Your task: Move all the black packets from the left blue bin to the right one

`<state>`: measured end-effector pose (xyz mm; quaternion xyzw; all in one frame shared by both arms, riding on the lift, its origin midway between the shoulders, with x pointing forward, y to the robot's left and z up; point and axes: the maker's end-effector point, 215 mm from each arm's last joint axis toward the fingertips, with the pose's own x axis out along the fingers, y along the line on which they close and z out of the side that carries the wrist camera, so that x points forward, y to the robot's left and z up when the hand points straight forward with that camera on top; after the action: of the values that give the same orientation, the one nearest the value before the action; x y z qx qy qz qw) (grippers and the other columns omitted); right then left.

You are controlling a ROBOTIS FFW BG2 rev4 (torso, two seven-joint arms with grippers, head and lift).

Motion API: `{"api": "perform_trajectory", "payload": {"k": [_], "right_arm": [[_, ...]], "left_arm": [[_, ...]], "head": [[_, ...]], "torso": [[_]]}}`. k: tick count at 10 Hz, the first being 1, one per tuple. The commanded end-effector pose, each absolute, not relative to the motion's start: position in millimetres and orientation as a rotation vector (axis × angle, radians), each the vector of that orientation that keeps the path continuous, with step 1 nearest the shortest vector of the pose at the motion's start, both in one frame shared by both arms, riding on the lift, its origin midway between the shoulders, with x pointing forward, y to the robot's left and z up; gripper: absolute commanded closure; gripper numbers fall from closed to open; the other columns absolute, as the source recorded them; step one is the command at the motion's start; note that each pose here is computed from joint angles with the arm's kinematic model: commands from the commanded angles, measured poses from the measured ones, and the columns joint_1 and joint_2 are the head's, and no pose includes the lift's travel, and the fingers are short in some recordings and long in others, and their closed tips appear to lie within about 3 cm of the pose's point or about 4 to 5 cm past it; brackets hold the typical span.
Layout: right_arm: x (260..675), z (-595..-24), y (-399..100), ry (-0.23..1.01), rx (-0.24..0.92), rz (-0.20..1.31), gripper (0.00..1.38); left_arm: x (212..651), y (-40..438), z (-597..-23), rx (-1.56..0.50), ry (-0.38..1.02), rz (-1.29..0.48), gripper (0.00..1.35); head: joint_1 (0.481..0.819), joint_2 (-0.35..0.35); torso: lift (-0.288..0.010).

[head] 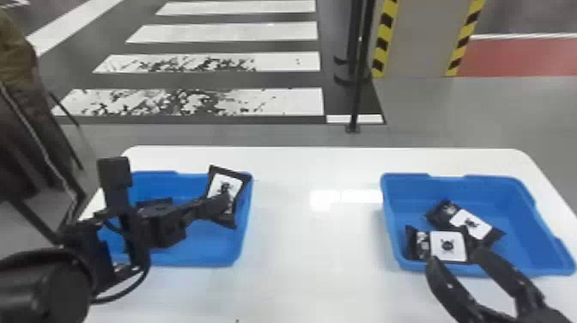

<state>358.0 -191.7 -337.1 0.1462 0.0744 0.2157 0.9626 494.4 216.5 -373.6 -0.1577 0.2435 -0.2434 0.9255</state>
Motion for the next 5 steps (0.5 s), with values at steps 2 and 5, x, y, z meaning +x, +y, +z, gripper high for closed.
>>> {"api": "perform_trajectory", "payload": {"k": [2,5], "right_arm": [[381,-341,-150,0.187,0.414,0.570,0.19],[389,-331,-115,0.191,0.510,0.663,0.19]], "left_arm": [[465,134,-361,-0.403,0.496,-0.701,1.22],[436,53,-344,-0.471,0.506,-0.902,1.21]], "head": [[0.695,0.020],[0.695,-0.053]], "torso": [[-0.140],[-0.140]]}}
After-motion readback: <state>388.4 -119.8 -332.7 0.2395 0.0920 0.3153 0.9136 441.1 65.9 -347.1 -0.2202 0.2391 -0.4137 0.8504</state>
